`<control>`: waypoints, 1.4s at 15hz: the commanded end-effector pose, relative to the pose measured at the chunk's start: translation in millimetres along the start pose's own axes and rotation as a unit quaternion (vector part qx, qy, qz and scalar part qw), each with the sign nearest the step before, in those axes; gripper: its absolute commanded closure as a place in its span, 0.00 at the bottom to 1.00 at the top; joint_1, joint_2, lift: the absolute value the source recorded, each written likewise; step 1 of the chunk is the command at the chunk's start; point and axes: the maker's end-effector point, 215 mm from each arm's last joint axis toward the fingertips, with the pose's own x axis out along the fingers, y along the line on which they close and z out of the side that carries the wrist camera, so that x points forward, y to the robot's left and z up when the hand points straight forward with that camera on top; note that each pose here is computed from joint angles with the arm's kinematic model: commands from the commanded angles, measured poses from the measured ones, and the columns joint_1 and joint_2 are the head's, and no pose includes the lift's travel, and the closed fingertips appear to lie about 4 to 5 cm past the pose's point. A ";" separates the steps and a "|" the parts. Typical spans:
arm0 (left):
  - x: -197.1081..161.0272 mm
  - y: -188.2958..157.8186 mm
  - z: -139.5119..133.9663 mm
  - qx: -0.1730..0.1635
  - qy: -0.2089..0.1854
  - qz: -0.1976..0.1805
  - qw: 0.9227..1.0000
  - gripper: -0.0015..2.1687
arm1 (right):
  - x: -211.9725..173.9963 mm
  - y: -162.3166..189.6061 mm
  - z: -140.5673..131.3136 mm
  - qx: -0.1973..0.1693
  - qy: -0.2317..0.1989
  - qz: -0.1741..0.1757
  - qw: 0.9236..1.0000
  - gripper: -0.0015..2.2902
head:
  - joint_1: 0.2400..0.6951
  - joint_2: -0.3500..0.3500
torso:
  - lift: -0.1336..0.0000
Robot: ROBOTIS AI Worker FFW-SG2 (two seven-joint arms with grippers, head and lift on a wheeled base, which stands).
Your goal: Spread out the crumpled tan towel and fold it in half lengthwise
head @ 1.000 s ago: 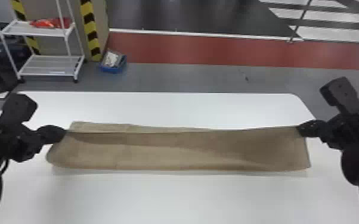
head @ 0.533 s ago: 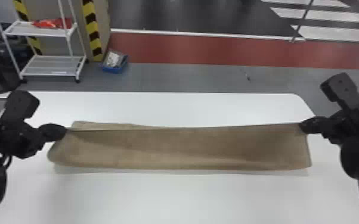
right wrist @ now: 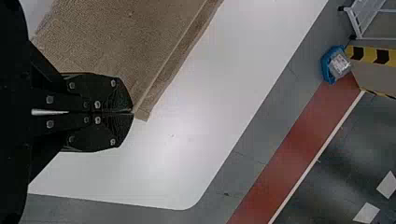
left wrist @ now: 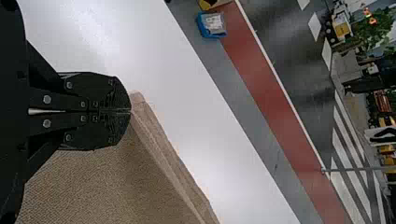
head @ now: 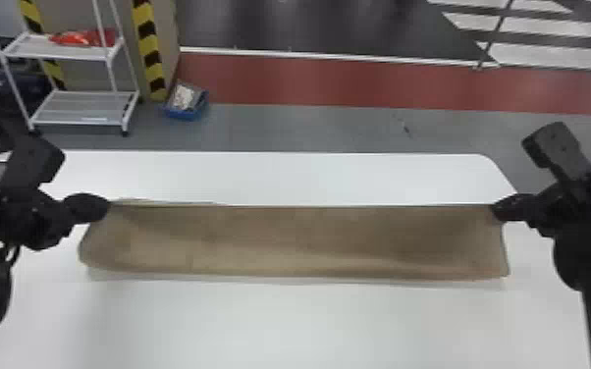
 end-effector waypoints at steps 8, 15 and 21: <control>13.6 0.9 7.0 -0.002 0.004 -0.002 1.000 0.82 | 7.7 -7.9 -2.6 -0.001 0.012 -0.007 1.000 0.57 | 1.00 0.32 | 0.07; 20.4 -4.9 4.4 0.000 0.009 -0.005 1.000 0.82 | 21.0 -7.6 -4.3 -0.019 0.025 -0.011 0.999 0.57 | 1.00 0.31 | 0.07; 23.9 -8.4 3.7 -0.001 0.011 -0.007 1.000 0.82 | 32.4 -4.8 -11.1 -0.019 0.044 -0.031 0.998 0.23 | 1.00 0.31 | 0.07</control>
